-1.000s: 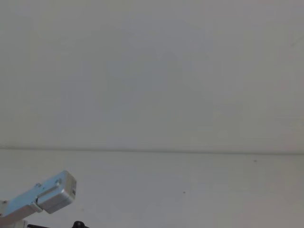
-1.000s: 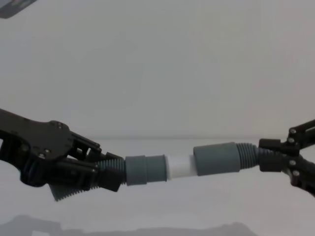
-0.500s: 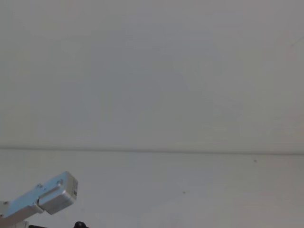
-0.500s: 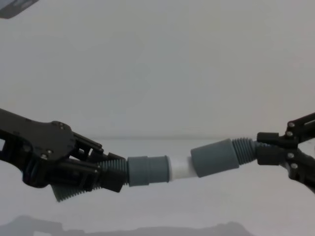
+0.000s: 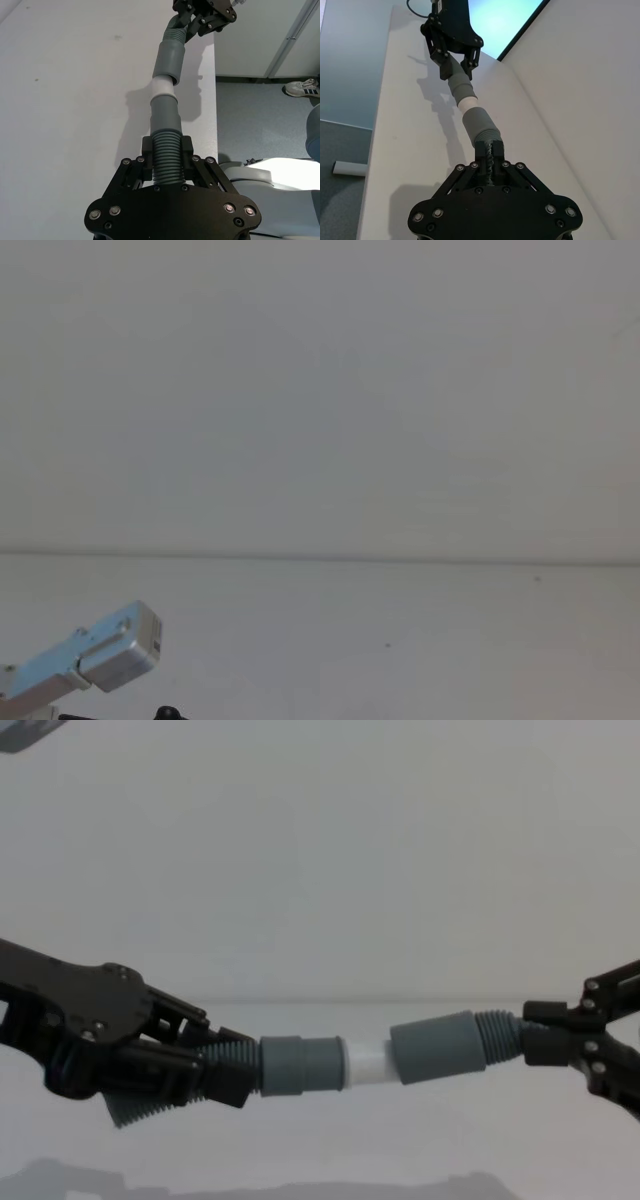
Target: Use both hands to pick up one end of the pipe from the table, align the ends, and insert them.
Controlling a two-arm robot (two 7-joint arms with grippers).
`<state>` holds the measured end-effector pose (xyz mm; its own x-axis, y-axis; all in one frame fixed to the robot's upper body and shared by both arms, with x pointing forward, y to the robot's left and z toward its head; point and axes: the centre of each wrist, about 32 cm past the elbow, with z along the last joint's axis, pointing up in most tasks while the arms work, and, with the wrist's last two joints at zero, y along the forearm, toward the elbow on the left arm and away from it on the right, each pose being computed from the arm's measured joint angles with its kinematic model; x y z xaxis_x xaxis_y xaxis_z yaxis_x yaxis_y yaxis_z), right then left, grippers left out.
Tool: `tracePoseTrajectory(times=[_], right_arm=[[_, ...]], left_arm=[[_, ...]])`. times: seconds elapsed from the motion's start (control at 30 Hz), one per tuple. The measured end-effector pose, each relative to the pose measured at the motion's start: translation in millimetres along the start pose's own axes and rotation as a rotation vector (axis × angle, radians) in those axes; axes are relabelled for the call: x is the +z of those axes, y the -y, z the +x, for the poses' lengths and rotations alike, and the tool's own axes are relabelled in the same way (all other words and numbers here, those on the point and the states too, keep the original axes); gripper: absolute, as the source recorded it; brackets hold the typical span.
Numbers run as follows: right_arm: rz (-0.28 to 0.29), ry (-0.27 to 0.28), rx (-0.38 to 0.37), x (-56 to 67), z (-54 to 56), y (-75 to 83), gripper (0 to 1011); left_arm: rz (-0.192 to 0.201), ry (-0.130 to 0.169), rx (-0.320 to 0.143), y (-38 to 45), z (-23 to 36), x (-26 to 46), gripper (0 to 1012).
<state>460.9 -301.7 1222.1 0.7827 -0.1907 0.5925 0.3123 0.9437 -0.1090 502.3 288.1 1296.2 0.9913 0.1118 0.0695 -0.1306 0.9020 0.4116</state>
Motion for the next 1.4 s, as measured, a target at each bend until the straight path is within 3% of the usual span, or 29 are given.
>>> tracePoseTrajectory(times=[0.7, 1.4], right_arm=[[-0.016, -0.012, -0.003, -5.1, -0.8, 0.8, 60], [0.002, -0.034, -0.011, -4.0, -0.9, 0.5, 60]], left_arm=[[-0.004, -0.003, 0.010, -1.8, -2.3, -0.6, 293], [-0.010, -0.001, 0.003, 0.4, -0.6, -1.7, 293]])
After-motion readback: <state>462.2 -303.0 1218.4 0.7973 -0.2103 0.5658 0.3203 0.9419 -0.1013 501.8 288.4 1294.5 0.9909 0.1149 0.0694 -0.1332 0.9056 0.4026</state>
